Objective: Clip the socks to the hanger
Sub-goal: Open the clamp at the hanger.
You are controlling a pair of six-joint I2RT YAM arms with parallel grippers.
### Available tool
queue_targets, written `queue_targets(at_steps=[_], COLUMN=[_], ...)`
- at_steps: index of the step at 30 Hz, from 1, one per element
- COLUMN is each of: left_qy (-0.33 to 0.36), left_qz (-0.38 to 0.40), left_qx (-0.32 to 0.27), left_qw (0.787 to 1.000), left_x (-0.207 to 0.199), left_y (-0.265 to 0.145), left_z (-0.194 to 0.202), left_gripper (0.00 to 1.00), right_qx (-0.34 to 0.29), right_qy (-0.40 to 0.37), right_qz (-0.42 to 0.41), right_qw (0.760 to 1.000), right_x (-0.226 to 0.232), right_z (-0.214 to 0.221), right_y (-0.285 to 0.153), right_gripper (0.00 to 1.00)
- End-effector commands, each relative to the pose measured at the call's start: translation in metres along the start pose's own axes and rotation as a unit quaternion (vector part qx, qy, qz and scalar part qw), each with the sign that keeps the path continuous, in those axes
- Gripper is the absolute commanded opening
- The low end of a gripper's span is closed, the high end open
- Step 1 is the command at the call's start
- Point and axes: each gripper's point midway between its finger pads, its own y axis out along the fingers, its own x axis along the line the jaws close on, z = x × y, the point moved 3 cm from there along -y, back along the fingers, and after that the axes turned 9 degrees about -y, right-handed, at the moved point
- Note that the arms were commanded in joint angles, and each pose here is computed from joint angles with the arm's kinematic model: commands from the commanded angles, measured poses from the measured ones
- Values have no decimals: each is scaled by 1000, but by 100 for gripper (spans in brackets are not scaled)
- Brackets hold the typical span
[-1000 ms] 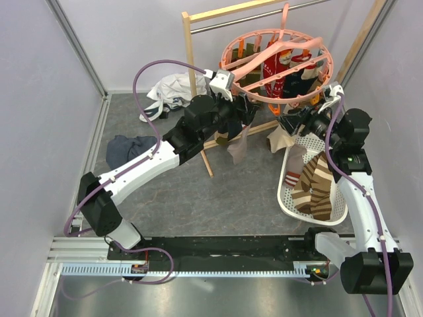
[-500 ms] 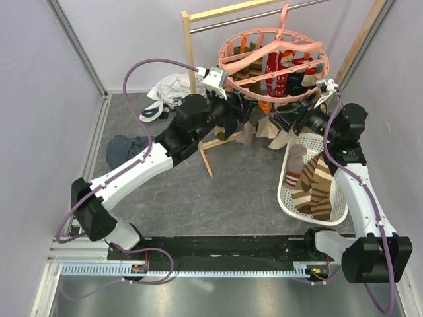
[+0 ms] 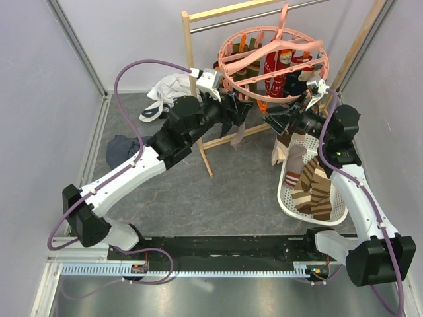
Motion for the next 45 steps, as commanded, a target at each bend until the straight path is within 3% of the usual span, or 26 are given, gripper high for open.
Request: queue_targets(at_steps=[1,14,20,29,34,45], left_qy=[-13,-32,-32,-49,-61,-79], left_qz=[3,32,45,80,106,98], left_qx=[-24,-12,-5,14,24,23], left_qw=[1000,999,998,995,992,992], left_x=[-7,-23,-30,-49,-66,-69], left_y=[-16,-42,-50,-47,-48,-48], left_z=[-22,-33,-31,-25,-23,-21], left_gripper=[80,80,80,81,81,81], right_qx=[-34,-11,-9,-20,-25,-14], right_qy=[-40,-48,-62,-79,-84,-75], right_qz=[10,61,95,55,33,16], right_qw=[999,997,994,995,996,997], right_x=[-4,-29,-38,-28,-21,-7], right_z=[-10,20,32,21,12,2], right_y=[5,5,-1,3,5,1], right_gripper=[57,56,61,59,53,21])
